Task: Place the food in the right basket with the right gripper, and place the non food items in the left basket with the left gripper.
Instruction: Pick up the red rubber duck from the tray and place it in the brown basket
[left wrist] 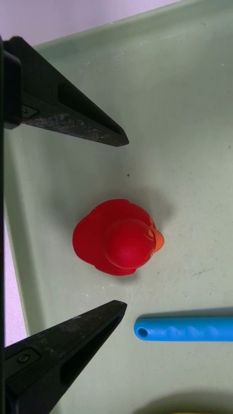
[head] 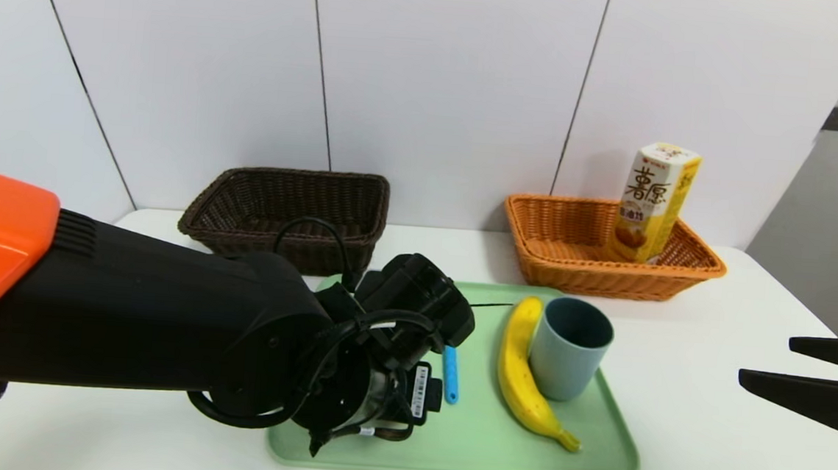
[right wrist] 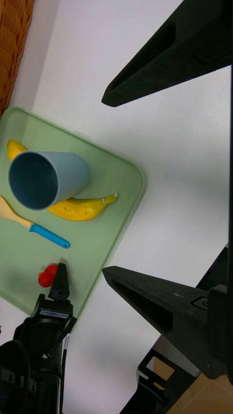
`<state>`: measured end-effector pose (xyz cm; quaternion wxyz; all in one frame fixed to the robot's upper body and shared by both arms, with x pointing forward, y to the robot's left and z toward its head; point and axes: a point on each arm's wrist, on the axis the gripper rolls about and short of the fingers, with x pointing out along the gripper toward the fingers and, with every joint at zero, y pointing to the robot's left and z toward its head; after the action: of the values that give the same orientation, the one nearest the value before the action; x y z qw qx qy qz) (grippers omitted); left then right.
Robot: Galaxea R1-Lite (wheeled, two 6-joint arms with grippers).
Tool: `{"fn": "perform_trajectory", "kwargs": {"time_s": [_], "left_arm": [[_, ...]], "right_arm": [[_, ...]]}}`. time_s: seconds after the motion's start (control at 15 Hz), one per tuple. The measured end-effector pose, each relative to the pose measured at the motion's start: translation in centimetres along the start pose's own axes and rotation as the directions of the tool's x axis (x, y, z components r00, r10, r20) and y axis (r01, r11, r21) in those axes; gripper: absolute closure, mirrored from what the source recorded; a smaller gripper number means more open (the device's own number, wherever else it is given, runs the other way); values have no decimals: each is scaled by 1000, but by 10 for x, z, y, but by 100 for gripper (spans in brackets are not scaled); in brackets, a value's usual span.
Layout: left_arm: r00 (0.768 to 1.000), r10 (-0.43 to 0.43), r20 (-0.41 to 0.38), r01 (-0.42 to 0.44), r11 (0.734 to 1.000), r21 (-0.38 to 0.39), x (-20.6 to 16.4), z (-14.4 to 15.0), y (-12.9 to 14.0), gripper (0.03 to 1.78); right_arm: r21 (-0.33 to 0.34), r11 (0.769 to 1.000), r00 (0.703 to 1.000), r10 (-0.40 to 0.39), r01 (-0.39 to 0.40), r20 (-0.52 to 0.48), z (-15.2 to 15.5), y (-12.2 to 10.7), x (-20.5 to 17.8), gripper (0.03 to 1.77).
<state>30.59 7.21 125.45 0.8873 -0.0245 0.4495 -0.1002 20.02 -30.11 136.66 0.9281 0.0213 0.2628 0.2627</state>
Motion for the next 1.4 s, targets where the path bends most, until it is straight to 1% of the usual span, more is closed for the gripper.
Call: {"fn": "perform_trajectory", "kwargs": {"time_s": [0.6, 0.67, 0.8, 0.93, 1.07, 1.13, 1.27, 1.4], "left_arm": [[1000, 30, -4, -30, 999, 13, 8, -2, -2, 12], [999, 32, -6, -32, 999, 15, 9, -2, -2, 18], [999, 36, -10, -36, 999, 18, 11, -3, -3, 54], [999, 38, -13, -38, 999, 21, 12, -4, -3, 79], [999, 44, -20, -43, 999, 26, 12, -5, -3, 98], [999, 44, -21, -44, 999, 26, 12, -5, -2, 105], [999, 43, -20, -43, 999, 27, 9, -5, -2, 106], [999, 40, 7, -40, 999, 21, 0, -1, 0, 107]], "right_arm": [[0, 1000, 1000, 1, -1, 0, 0, 0, 0, 10], [0, 1000, 1000, 2, -2, 1, 0, 0, 0, 10], [0, 1000, 1000, 2, -2, 1, 0, 0, 0, 10], [0, 1000, 1000, 2, -2, 1, 0, 0, -1, 10], [-1, 1000, 1000, 3, -3, 1, 0, 0, -1, 10], [-1, 1000, 1000, 2, -2, 3, 0, 0, -1, 10], [-2, 1000, 1000, 2, -2, 4, 0, 0, -1, 10], [-2, 1000, 1000, 2, -2, 7, 0, 1, -2, 10]]}}
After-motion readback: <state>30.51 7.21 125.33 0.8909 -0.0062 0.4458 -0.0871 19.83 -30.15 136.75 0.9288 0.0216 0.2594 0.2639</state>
